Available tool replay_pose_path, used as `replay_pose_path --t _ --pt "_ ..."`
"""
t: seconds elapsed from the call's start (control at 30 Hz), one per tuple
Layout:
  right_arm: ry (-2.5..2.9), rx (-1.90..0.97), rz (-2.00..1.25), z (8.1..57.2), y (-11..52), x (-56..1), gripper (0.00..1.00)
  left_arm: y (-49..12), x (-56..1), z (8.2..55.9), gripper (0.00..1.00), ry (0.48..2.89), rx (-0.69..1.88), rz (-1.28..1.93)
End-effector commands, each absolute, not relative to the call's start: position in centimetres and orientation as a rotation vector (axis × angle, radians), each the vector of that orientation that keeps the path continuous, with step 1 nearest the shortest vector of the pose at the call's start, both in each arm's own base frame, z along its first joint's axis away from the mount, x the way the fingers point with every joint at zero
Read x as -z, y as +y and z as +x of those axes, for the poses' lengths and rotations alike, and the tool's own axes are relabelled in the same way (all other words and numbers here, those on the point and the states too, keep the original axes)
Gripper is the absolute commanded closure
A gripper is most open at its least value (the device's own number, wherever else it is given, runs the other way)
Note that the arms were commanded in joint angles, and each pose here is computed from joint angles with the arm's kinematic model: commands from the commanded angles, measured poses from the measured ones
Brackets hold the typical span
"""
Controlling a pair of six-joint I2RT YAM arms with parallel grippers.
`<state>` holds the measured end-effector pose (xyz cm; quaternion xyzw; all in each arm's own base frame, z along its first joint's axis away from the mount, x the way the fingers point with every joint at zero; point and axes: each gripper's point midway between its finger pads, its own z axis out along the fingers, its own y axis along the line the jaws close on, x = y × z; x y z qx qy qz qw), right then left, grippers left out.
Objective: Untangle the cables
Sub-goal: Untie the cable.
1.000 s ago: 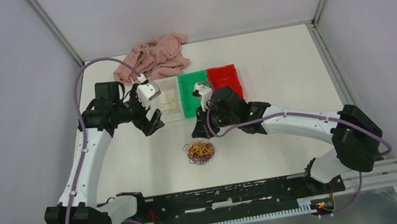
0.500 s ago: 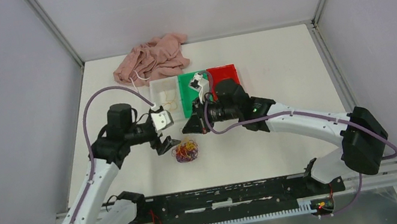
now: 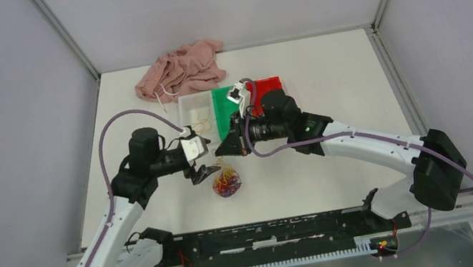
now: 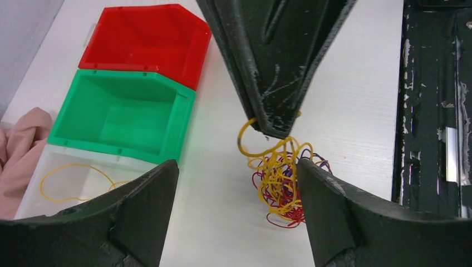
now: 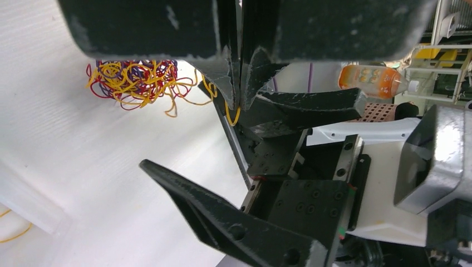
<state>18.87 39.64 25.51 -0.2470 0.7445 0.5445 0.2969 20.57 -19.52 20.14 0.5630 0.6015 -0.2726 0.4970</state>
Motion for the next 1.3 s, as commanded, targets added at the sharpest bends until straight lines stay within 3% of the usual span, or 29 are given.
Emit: replay_pose_path --t 0.0,0.33,0.6,0.8,1.1,1.2,1.27 --pt "1.830 -1.490 -0.654 19.3 39.3 -30.8 1.00 -20.3 -23.2 20.0 0.17 1.356 0.689 1.335" --pt "1.761 -1.601 -0.577 19.6 38.7 -34.0 1.00 -21.1 -25.0 20.0 0.23 1.390 0.774 1.240" --pt "1.707 -1.663 -0.553 19.3 38.5 -36.1 1.00 -22.1 -25.8 19.3 0.49 1.432 0.905 1.210" --pt "1.704 -1.665 -0.532 19.5 37.9 -36.1 1.00 -21.0 -24.8 21.0 0.74 1.424 0.733 1.210" --pt "1.757 -1.598 -0.513 19.9 36.9 -34.2 0.92 -20.5 -25.6 21.1 0.97 1.347 0.644 1.222" --pt "1.772 -1.592 -0.509 20.0 36.8 -33.7 0.91 -20.5 -25.8 21.2 0.97 1.336 0.636 1.229" --pt "1.777 -1.591 -0.504 19.9 36.7 -33.6 0.91 -20.6 -25.8 21.1 0.88 1.341 0.647 1.234"
